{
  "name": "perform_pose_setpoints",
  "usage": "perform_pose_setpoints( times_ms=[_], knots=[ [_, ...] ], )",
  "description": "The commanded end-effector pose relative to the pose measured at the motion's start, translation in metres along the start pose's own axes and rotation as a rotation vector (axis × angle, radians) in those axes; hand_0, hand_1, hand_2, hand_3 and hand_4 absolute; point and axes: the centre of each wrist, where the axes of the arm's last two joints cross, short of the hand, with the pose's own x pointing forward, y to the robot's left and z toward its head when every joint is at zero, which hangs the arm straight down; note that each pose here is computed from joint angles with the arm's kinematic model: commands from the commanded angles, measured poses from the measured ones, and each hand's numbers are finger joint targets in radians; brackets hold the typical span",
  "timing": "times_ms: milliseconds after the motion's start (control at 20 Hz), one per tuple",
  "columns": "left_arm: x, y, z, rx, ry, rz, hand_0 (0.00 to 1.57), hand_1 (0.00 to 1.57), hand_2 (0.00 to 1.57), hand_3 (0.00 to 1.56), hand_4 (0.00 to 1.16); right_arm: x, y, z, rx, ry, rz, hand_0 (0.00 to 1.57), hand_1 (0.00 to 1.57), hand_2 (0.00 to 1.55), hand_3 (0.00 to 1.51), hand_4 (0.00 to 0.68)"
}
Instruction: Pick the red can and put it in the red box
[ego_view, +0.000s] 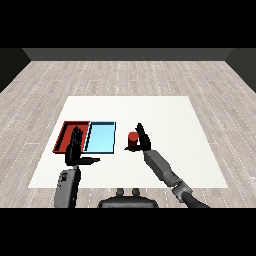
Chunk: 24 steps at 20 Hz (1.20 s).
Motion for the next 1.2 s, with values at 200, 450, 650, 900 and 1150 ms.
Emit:
perform_pose_setpoints(
  times_ms=[200, 450, 650, 900, 1150],
  knots=[
    [-0.008, 0.007, 0.014, 0.002, 0.008, -0.014, 0.0, 0.0, 0.0, 0.0, 0.0, -0.009, 0.009, 0.015, 0.019, 0.015, -0.023, 0.0, 0.0, 0.0, 0.0, 0.0],
    [-0.01, -0.006, 0.007, -0.008, 0.005, -0.004, 0.0, 0.0, 0.0, 0.0, 0.0, -0.01, 0.027, 0.015, 0.021, 0.017, 0.013, 0.0, 0.0, 0.0, 0.0, 0.0],
    [-0.014, -0.011, -0.0099, 0.003, 0.011, -0.016, 0.0, 0.0, 0.0, 0.0, 0.0, 0.007, 0.027, -0.015, -0.034, 0.054, 0.061, 0.0, 0.0, 0.0, 0.0, 0.0],
    [0.009, -0.009, -0.0017, -0.008, 0.0, -0.02, 0.0, 0.0, 0.0, 0.0, 0.0, 0.002, 0.02, -0.011, -0.134, 0.08, 0.097, 1.14, 1.14, 1.24, 1.19, 0.0],
    [-0.008, -0.014, -0.0074, -0.009, 0.006, -0.008, 0.0, 0.0, 0.0, 0.0, 0.0, 0.01, 0.025, -0.02, -0.179, 0.179, 0.2, 1.57, 1.57, 1.49, 1.44, 0.561]
  ],
)
